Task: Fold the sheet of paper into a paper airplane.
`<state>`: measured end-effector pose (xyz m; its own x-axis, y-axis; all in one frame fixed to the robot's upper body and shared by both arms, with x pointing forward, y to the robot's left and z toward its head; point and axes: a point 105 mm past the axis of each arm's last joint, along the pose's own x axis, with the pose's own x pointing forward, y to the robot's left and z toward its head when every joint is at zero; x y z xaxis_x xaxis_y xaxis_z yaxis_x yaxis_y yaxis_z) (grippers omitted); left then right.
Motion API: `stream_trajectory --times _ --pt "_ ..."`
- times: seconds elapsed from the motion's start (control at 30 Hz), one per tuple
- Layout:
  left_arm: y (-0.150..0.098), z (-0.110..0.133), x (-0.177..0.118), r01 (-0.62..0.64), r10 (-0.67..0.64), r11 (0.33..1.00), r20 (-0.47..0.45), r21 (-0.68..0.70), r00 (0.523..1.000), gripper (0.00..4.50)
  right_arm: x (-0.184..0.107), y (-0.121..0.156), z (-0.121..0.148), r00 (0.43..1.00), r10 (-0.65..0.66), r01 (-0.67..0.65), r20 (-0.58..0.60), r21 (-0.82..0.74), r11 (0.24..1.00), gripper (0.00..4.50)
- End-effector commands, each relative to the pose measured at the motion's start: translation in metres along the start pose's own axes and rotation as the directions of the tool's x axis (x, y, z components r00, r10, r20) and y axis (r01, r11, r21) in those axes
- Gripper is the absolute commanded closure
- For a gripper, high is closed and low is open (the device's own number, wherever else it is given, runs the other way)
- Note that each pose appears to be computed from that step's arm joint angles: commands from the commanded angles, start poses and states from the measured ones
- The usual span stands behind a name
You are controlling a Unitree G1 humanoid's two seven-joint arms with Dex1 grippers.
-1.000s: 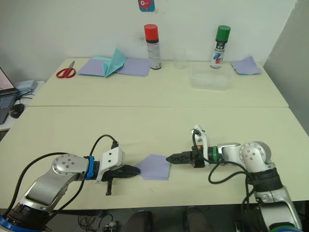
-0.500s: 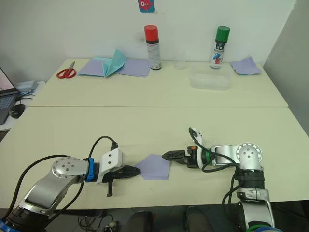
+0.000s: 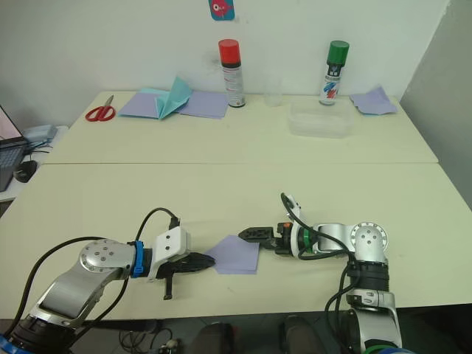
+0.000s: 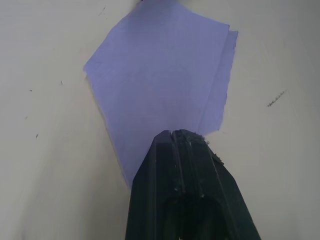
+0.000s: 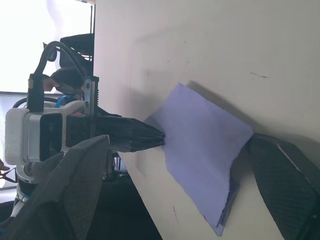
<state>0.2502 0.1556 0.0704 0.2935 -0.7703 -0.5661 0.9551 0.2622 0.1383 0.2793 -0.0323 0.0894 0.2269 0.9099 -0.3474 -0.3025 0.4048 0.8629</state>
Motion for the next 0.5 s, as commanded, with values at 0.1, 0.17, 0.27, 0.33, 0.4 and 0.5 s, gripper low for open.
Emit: stream_trajectory --times 0.1,0.17,0.27,0.33,0.4,0.5 --pt "-0.006 -0.013 0.01 0.031 -0.032 0.999 -0.029 -0.041 0.999 4.5 0.015 0.004 -0.005 0.999 0.03 -0.029 -0.042 0.021 0.999 0.04" --pt "-0.006 -0.016 0.01 0.031 -0.032 0.998 -0.035 -0.05 0.999 4.5 0.02 0.005 -0.004 0.998 0.028 -0.027 -0.047 0.018 0.999 0.04" --pt "-0.007 -0.02 0.01 0.034 -0.037 0.997 -0.048 -0.063 0.998 4.5 0.027 0.005 -0.002 0.998 0.019 -0.019 -0.057 -0.007 1.0 0.04" --pt "-0.007 -0.023 0.01 0.033 -0.037 0.997 -0.06 -0.069 0.998 4.5 0.031 0.007 -0.002 0.998 0.021 -0.023 -0.064 -0.024 0.999 0.04" --pt "-0.006 -0.026 0.011 0.027 -0.032 0.997 -0.071 -0.074 0.997 4.5 0.034 0.01 -0.002 0.997 0.029 -0.033 -0.072 -0.054 0.998 0.04" --pt "-0.006 -0.028 0.011 0.024 -0.03 0.996 -0.073 -0.087 0.997 4.5 0.038 0.015 -0.003 0.996 0.04 -0.05 -0.084 -0.123 0.991 0.04"
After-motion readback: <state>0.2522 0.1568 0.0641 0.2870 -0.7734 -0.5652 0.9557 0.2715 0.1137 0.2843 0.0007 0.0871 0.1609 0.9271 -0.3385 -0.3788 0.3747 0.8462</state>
